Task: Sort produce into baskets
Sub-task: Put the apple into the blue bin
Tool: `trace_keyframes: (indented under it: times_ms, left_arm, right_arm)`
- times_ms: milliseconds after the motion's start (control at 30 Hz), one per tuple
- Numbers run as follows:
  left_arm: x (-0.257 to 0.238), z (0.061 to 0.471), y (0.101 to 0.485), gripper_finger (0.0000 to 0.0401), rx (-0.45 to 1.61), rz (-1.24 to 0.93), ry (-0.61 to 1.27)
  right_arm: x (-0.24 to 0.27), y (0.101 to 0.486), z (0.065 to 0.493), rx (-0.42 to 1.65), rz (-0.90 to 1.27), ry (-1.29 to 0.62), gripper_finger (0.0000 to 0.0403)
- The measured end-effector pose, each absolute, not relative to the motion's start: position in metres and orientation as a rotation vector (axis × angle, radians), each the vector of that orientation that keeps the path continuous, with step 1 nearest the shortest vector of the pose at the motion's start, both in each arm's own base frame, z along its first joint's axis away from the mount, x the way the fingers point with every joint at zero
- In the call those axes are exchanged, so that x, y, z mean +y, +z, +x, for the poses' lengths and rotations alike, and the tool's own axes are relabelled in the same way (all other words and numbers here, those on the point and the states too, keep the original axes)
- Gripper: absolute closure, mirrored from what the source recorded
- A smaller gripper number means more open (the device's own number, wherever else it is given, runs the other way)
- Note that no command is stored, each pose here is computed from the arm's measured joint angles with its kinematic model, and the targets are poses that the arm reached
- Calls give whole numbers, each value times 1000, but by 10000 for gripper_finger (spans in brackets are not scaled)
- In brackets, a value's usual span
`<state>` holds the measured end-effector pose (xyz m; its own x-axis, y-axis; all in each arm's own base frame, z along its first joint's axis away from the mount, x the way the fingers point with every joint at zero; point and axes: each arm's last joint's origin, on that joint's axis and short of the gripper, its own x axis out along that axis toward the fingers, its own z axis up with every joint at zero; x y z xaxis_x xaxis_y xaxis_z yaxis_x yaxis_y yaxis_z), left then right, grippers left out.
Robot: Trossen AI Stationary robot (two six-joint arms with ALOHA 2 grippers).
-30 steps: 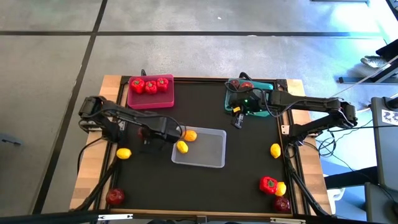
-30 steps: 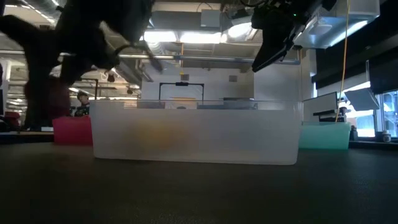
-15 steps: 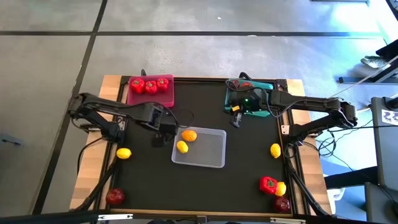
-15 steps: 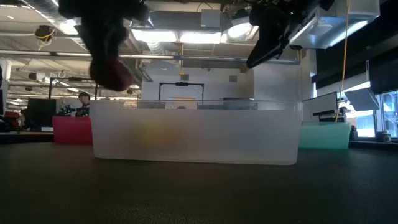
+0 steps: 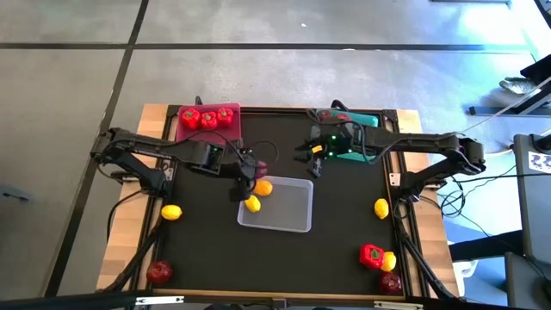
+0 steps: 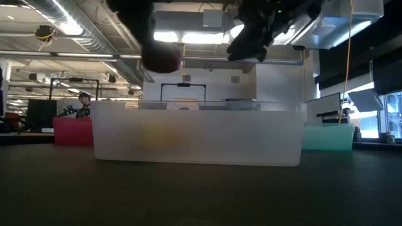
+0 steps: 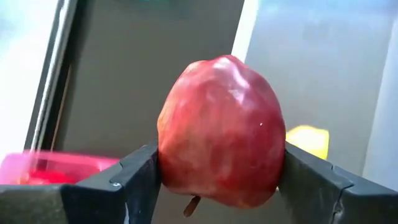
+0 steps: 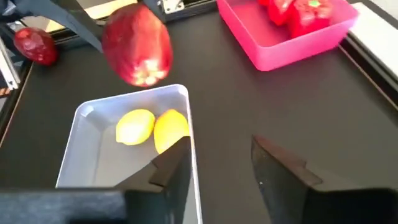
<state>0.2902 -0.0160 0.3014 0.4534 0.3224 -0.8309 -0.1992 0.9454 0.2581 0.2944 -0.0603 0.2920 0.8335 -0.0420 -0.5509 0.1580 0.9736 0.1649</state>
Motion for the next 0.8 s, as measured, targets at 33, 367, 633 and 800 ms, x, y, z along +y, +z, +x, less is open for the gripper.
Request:
trace_keyframes:
  times_ms: [33,367,633,800]
  left_arm:
    - [-15,293,303,134,1026,134,322]
    - [0,308,313,133,866,170,320]
    - [10,308,313,133,868,171,343]
    - [13,308,313,133,863,161,355]
  right_arm:
    - [-61,290,298,570,210,-99,226]
    - [-52,283,322,471,151,-16,217]
    - [-51,287,325,422,122,-9,236]
    - [-50,303,322,318,102,-9,237]
